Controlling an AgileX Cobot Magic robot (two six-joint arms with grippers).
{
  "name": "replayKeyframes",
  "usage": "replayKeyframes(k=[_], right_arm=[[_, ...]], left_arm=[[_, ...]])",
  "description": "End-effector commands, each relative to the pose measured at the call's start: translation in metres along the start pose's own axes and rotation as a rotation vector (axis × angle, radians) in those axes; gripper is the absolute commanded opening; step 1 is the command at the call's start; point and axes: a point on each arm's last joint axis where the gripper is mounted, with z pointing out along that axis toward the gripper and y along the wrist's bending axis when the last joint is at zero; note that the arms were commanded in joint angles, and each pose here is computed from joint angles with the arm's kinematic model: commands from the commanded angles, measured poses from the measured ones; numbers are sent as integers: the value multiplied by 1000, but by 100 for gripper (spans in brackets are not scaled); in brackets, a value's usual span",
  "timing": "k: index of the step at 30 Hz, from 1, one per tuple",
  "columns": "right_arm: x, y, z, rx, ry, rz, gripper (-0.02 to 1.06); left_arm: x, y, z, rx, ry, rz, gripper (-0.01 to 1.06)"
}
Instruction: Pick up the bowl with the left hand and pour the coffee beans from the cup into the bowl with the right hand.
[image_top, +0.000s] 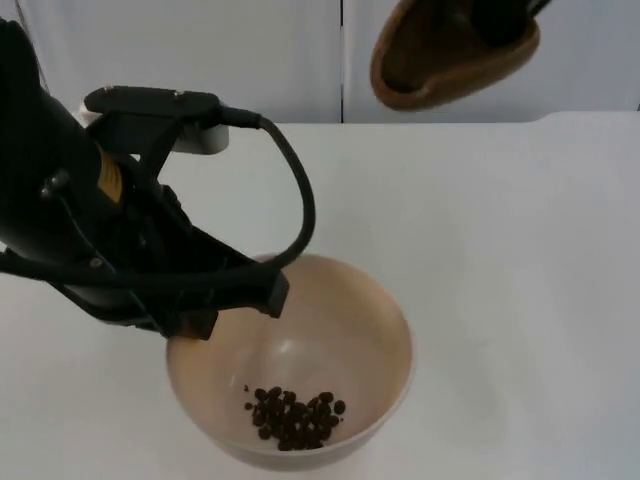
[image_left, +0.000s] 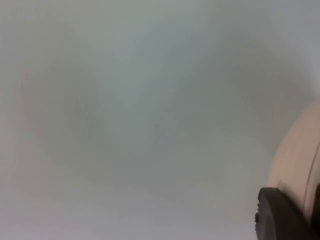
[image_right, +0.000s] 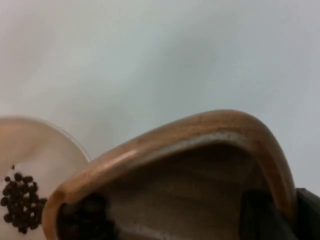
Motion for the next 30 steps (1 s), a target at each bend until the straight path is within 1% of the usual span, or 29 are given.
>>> replayKeyframes(k=[1,4,5,6,9,10,13,15,16,20,23,27,28,29,30], right_arm=[[-2,-2,-4,-14,-30,7,0],[-2,-2,-3,-10,-31,5,0],[-2,-2,-3,-10,-31,5,0],[-3,-2,-2,-11,-37,8,0],[-7,-2,-2,-15,-76,39,0],[-7,-2,-2,-15,-76,39,0],[-10,-1,-1,-18,-112,68,0],[-11,-6,6,-16,-103,103,0],[-11,-6,6,-16,-103,103,0],[-6,-18,28,-31,-63,165,0],[-1,-22,39,-27,-51,181,0],[20,-33,66,-26,-28,251,0],[20,-33,66,-26,-28,251,0],[27,-35,74,-22,-23,258,0],[33,-38,80,-18,-13,284,0]], left_arm=[[-4,3,-1,5,-22,-39,0],[-9,19,-1,-21,-28,-99,0],[-9,19,-1,-21,-28,-99,0],[-11,31,-1,-38,-31,-140,0],[-15,51,-2,-56,-40,-239,0],[-15,51,-2,-56,-40,-239,0],[-16,67,-4,-69,-47,-292,0],[-17,75,-4,-76,-50,-322,0],[-17,75,-4,-76,-50,-322,0],[-17,84,-5,-87,-54,-345,0],[-17,88,-5,-90,-70,-355,0],[-14,95,-3,-100,-94,-377,0],[-14,95,-3,-100,-94,-377,0],[-14,98,-4,-104,-95,-386,0],[-15,100,-4,-107,-102,-393,0]])
